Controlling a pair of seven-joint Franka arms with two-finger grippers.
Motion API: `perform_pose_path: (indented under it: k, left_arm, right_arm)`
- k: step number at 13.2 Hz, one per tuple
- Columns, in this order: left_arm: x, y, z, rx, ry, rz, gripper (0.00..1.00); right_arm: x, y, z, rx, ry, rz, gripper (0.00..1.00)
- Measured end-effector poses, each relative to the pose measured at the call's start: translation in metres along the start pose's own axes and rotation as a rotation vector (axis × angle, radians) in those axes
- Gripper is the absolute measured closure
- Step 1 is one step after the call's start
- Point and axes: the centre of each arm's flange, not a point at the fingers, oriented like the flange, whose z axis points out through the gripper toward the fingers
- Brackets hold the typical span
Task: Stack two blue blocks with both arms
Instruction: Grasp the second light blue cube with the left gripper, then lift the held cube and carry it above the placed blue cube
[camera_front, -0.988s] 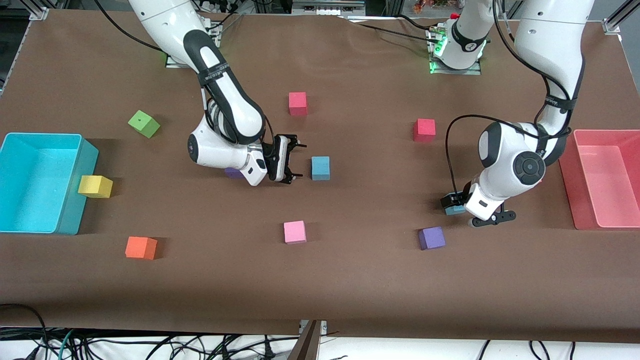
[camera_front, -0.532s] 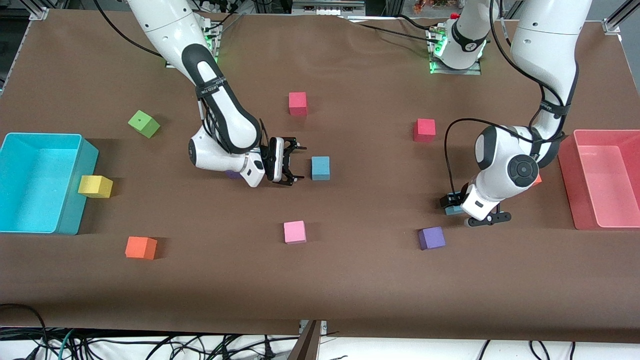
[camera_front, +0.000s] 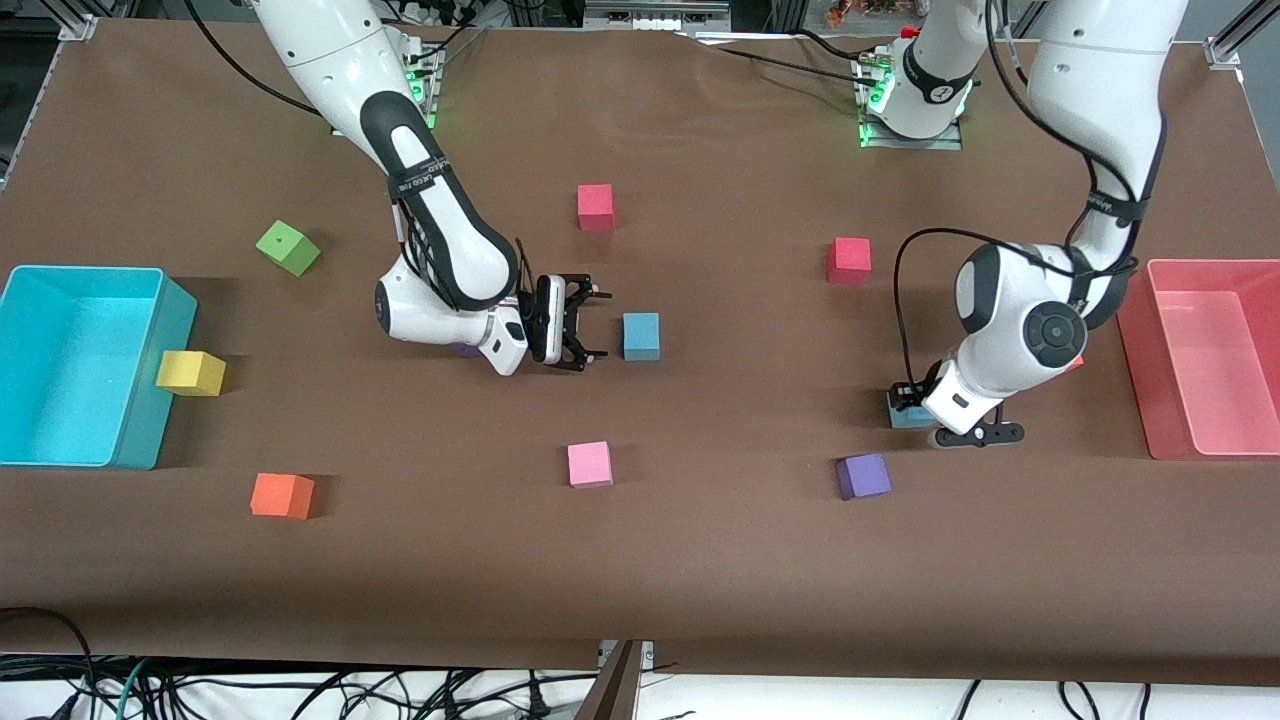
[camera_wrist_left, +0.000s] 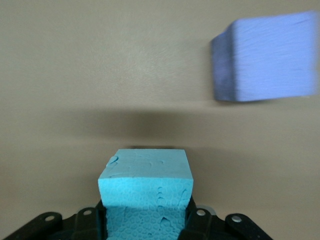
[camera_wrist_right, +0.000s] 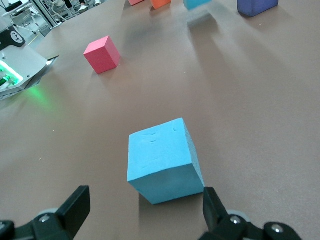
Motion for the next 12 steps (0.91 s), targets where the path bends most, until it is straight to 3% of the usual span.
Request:
perform_pose_path:
  k: [3,6,12]
  left_arm:
    - [-0.018,0.048,-0.080,-0.022,0.001,0.074,0.47]
    - [-0.049,0.132,-0.126,-0.039,0.018,0.108,0.47]
    - [-0.112,0.298,-0.114,-0.040,-0.008,0.064,0.47]
  right_arm:
    - [-0.001,0.001,-0.002,0.005,0.005,0.001,0.00]
    - [-0.002,0.002,-0.003,0.005,0.007,0.003,0.00]
    - [-0.003,0.003,-0.003,0.005,0.007,0.004,0.00]
